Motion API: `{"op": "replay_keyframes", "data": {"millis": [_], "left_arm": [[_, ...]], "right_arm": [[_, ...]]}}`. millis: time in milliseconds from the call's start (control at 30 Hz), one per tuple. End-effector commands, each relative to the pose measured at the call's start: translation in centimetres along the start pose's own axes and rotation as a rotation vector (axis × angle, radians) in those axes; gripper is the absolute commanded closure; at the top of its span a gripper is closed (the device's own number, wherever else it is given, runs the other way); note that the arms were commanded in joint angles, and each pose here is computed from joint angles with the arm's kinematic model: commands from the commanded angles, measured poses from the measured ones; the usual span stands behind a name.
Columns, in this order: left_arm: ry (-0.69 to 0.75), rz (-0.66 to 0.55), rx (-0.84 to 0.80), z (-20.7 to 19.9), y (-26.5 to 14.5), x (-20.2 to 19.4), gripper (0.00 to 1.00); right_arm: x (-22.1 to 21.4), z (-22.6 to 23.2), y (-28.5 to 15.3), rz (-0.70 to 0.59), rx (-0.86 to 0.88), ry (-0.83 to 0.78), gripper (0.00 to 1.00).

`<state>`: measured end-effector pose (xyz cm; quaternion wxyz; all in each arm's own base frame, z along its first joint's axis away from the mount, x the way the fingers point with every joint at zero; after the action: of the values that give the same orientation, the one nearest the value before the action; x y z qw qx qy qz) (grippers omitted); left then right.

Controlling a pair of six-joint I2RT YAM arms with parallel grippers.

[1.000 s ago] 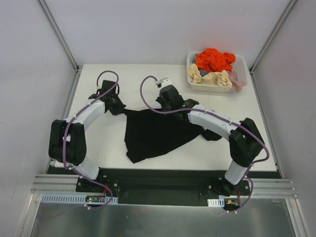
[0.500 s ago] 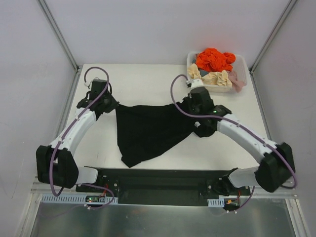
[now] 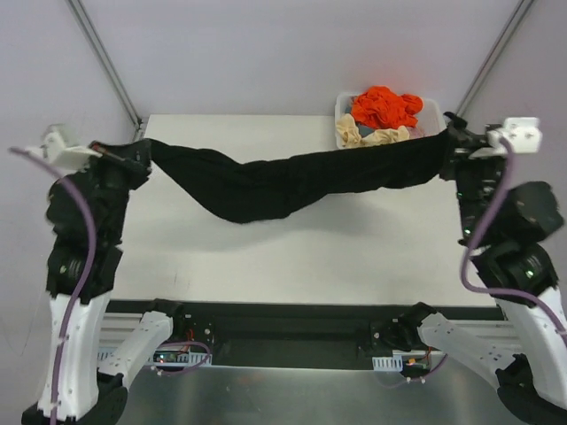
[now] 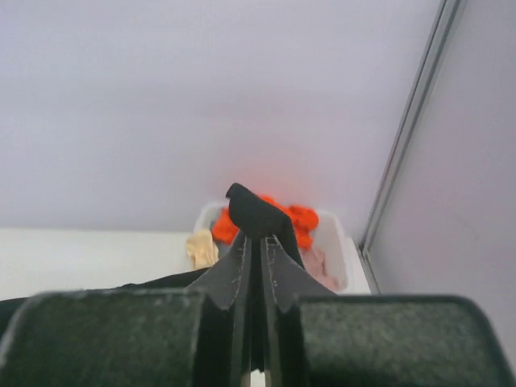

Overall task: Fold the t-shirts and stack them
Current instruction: Flatten the tshirt out

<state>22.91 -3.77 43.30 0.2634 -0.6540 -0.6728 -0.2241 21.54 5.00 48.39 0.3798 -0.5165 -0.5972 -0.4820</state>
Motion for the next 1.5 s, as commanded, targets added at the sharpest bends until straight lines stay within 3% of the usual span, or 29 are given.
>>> {"op": "replay_keyframes", "data": {"millis": [0, 133, 200, 367, 533, 667, 767, 833, 867, 933, 1000, 1033, 1100, 1133, 1267, 1467], "left_arm": [[0.010, -0.264, -0.130, -3.2, -6.9, 7.1, 1.00], [-0.001, -0.353, -0.221, -4.8, -11.1, 9.7, 1.00], [0.005, -0.360, -0.237, -5.0, -11.7, 10.0, 1.00], [0.027, -0.306, -0.191, -4.9, -8.9, 8.9, 1.00], [0.083, -0.205, 0.044, -1.7, -0.6, 5.4, 1.00], [0.158, -0.143, 0.347, 4.3, 7.4, 1.1, 1.00], [0.205, -0.017, 0.474, 8.2, 12.9, -2.6, 1.00], [0.207, 0.046, 0.485, 9.1, 15.7, -3.3, 0.99], [0.236, 0.108, 0.535, 11.0, 17.8, -5.0, 0.97], [0.232, 0.174, 0.504, 10.7, 19.7, -5.9, 0.83], [0.244, 0.254, 0.494, 11.4, 20.8, -7.6, 0.58], [0.242, 0.280, 0.488, 11.6, 20.9, -8.2, 0.23], [0.234, 0.349, 0.478, 12.3, 20.3, -9.8, 0.05], [0.230, 0.370, 0.479, 12.6, 19.8, -10.3, 0.00], [0.095, 0.546, 0.397, 12.6, 15.2, -13.8, 0.01], [0.041, 0.873, 0.365, 13.3, 7.0, -23.6, 0.01]], "right_arm": [[7.3, -4.8, -4.6, -0.260, 0.034, 0.046, 0.99], [11.2, -6.7, -8.1, -0.398, 0.112, 0.099, 0.99], [11.4, -6.5, -8.4, -0.402, 0.152, 0.094, 0.99], [9.8, -4.9, -6.9, -0.331, 0.167, 0.056, 0.99], [5.0, -2.4, -2.7, -0.141, 0.094, -0.047, 0.99], [-1.2, 0.9, 1.5, 0.070, 0.037, -0.157, 1.00], [-6.9, 3.5, 4.9, 0.235, 0.044, -0.191, 0.99], [-9.7, 3.8, 6.8, 0.316, 0.032, -0.134, 0.99], [-12.0, 5.9, 8.1, 0.377, 0.125, -0.118, 0.99], [-13.8, 7.0, 9.1, 0.444, 0.168, -0.036, 0.99], [-16.2, 8.9, 9.8, 0.513, 0.235, -0.021, 0.99], [-17.4, 9.5, 9.7, 0.543, 0.246, -0.012, 0.99], [-19.2, 10.3, 9.7, 0.590, 0.258, -0.010, 0.99], [-19.9, 10.4, 9.6, 0.611, 0.257, -0.011, 0.99], [-22.9, 10.8, 8.2, 0.692, 0.249, -0.005, 0.99], [-25.1, 10.7, 6.4, 0.762, 0.243, -0.020, 0.99]]}}
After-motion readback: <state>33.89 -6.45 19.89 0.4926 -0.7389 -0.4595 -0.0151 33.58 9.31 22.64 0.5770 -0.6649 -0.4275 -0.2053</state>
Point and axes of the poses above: each gripper's point midway between its finger pads, its own y axis out along the fingers, its own z axis along the line the jaws close on, x = y × z, the point moved 4 cm from there along -y, back along the fingers, and after that the axes turned 10 degrees about -y, right-handed, at the moved point
